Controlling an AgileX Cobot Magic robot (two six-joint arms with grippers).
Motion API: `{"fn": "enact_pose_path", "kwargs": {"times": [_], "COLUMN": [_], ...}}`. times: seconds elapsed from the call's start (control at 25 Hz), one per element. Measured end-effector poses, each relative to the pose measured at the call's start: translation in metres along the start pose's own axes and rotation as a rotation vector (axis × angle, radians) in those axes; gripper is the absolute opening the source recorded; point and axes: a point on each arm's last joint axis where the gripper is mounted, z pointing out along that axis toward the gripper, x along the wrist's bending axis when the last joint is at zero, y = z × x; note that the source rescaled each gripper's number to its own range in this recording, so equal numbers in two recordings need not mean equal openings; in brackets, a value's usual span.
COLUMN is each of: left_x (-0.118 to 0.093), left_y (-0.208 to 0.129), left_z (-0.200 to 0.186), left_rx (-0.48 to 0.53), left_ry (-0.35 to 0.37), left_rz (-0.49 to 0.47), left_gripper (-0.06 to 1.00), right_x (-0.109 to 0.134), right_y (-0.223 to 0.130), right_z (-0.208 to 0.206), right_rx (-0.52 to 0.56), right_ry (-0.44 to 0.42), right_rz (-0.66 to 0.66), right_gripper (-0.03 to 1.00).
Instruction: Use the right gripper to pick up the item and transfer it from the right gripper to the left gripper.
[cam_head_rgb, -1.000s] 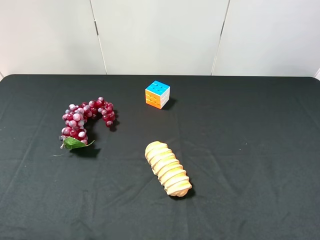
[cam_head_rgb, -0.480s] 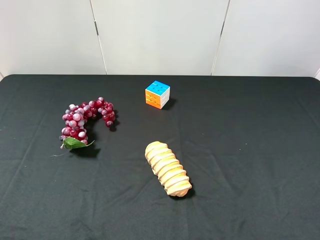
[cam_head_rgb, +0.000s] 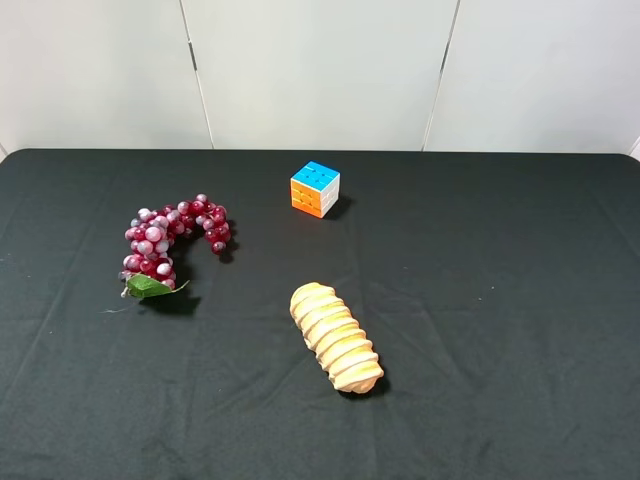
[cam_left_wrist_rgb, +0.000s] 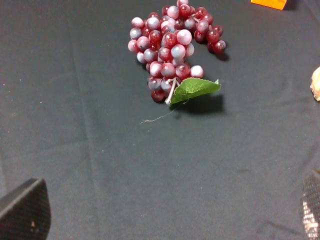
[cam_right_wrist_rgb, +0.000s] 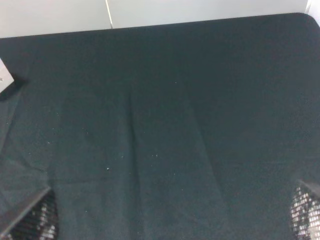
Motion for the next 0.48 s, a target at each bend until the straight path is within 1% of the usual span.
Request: {"fn": "enact_pose_path", "kwargs": {"times": [0.16, 0.24, 0.48], "left_x": [0.0, -0.0003, -0.0022], "left_y": [0.0, 0.0, 0.0002], "left_z": [0.0, 0.0001, 0.0006], "left_rx": [0.0, -0.002, -0.013], "left_ry": [0.002, 0.022, 0.154], "left_rz": [-0.001, -0.014, -0.105], "left_gripper": [1.0, 1.0, 1.0], "right_x": [0.0, 0.0, 0.0002], "right_y": [0.0, 0.0, 0.0], "right_z": [0.0, 0.0, -0.0002], "right_rx": [0.0, 0.0, -0.004], "right_ry": [0.0, -0.008, -0.059], "right_rz": [0.0, 0.004, 0.027], "right_gripper": [1.0, 1.0, 1.0]}}
